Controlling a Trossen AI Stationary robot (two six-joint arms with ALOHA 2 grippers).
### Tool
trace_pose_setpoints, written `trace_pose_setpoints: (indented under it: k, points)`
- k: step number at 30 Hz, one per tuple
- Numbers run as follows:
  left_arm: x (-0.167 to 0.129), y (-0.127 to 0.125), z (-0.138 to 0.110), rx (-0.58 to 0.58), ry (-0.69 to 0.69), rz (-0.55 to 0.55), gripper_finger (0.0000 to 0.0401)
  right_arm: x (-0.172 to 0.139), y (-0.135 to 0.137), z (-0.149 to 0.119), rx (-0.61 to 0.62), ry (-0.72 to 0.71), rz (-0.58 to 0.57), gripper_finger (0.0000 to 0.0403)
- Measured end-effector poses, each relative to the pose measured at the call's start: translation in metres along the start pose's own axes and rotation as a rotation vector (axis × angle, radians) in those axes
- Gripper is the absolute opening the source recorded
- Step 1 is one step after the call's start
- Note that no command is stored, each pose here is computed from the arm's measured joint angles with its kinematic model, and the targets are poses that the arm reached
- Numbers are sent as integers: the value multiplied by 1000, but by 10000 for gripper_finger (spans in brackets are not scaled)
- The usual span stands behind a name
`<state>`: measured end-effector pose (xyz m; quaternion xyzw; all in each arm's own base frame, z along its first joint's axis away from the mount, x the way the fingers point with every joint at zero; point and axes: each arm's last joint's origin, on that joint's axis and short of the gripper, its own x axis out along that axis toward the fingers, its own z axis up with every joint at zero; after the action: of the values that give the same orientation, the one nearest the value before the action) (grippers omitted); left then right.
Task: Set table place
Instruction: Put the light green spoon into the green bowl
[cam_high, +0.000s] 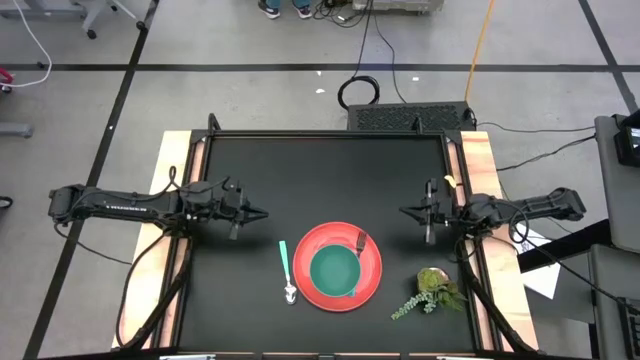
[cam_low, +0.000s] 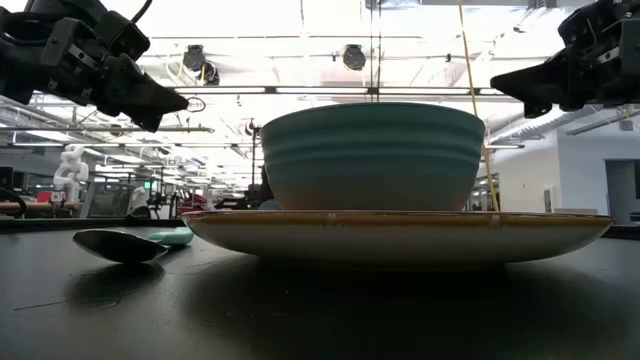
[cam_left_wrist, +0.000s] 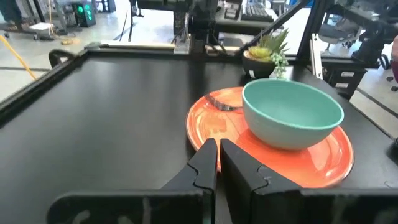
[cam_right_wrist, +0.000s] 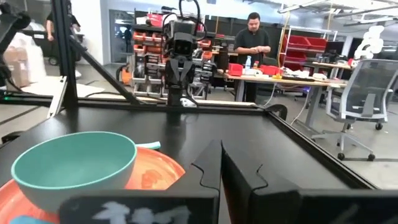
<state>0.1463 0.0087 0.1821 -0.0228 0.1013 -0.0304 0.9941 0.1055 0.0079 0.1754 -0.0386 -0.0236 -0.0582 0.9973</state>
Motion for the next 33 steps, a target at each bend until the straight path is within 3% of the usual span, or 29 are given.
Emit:
trace_pose_setpoints:
  k: [6,11,18,22,33]
  points:
    - [0,-2,23,40,-73,-12,26,0,0,0,9,-1,-2,0]
    - [-4,-3,61,63,-100,10,26,0,0,0,20,-1,-2,0]
    - [-15,-4,97,105,-41,29,26,0,0,-1,20,4,-1,0]
    - [-14,-5,99,104,53,-3,26,0,0,-1,20,4,-1,0]
    - [29,-17,69,65,331,-245,26,0,0,-1,19,5,0,0]
